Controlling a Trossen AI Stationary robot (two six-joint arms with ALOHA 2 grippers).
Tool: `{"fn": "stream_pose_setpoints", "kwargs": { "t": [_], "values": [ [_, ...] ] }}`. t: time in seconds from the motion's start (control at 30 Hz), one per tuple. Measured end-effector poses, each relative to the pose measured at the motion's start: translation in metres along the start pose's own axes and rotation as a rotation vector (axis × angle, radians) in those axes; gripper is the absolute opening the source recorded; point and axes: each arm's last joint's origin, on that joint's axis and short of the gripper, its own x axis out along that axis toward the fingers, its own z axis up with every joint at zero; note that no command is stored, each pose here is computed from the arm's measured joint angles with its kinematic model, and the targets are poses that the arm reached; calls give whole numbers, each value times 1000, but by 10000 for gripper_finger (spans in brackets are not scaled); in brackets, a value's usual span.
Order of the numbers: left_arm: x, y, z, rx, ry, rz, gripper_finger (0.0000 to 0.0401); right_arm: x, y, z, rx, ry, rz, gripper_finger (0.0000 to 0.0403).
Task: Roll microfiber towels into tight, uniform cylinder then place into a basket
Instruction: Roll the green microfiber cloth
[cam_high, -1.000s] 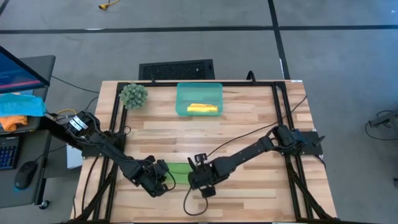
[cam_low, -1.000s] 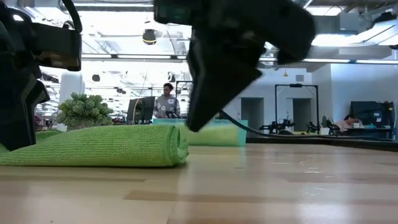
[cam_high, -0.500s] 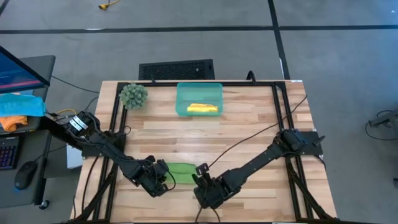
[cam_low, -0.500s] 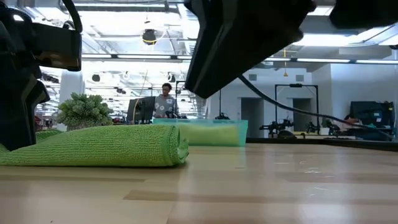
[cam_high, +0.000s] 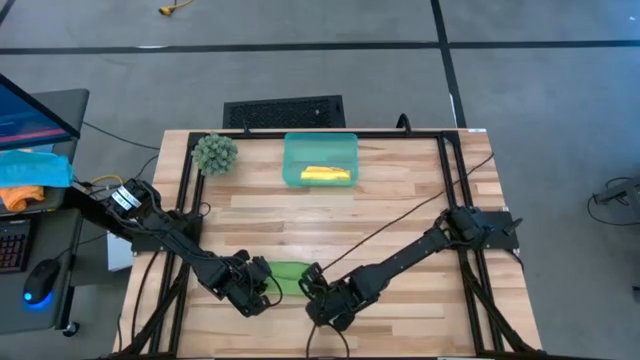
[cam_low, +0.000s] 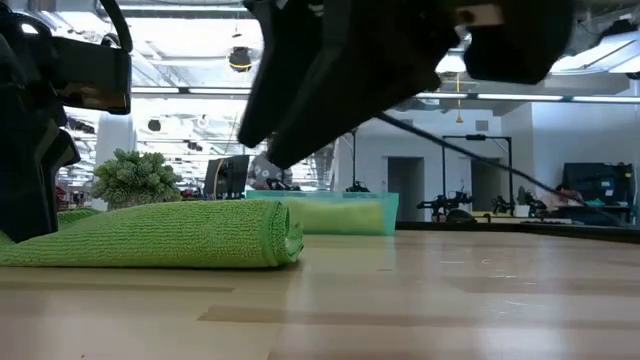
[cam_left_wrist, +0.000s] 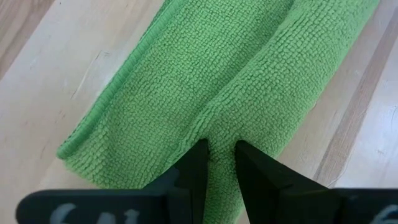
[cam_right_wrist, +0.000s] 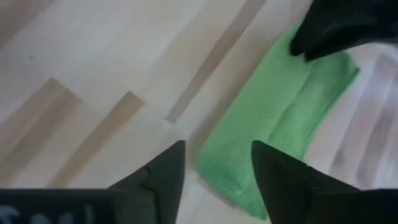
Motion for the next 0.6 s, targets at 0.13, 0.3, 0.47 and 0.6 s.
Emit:
{"fn": "stream_pose_setpoints", "kwargs": {
  "t": [0.13, 0.3, 0.47, 0.6],
  "values": [
    [0, 0, 0, 0, 1, 0, 75, 1, -8, 0, -15, -25, -10, 228],
    [0, 0, 0, 0, 1, 1, 75, 4, -15, -2, -7, -44, 12, 224],
    [0, 0, 0, -1, 1, 1, 75, 13, -12, -7, -3, -78, 14, 213],
    [0, 0, 0, 0, 1, 1, 75, 15, -10, -9, -4, -79, 14, 221]
  ]
}}
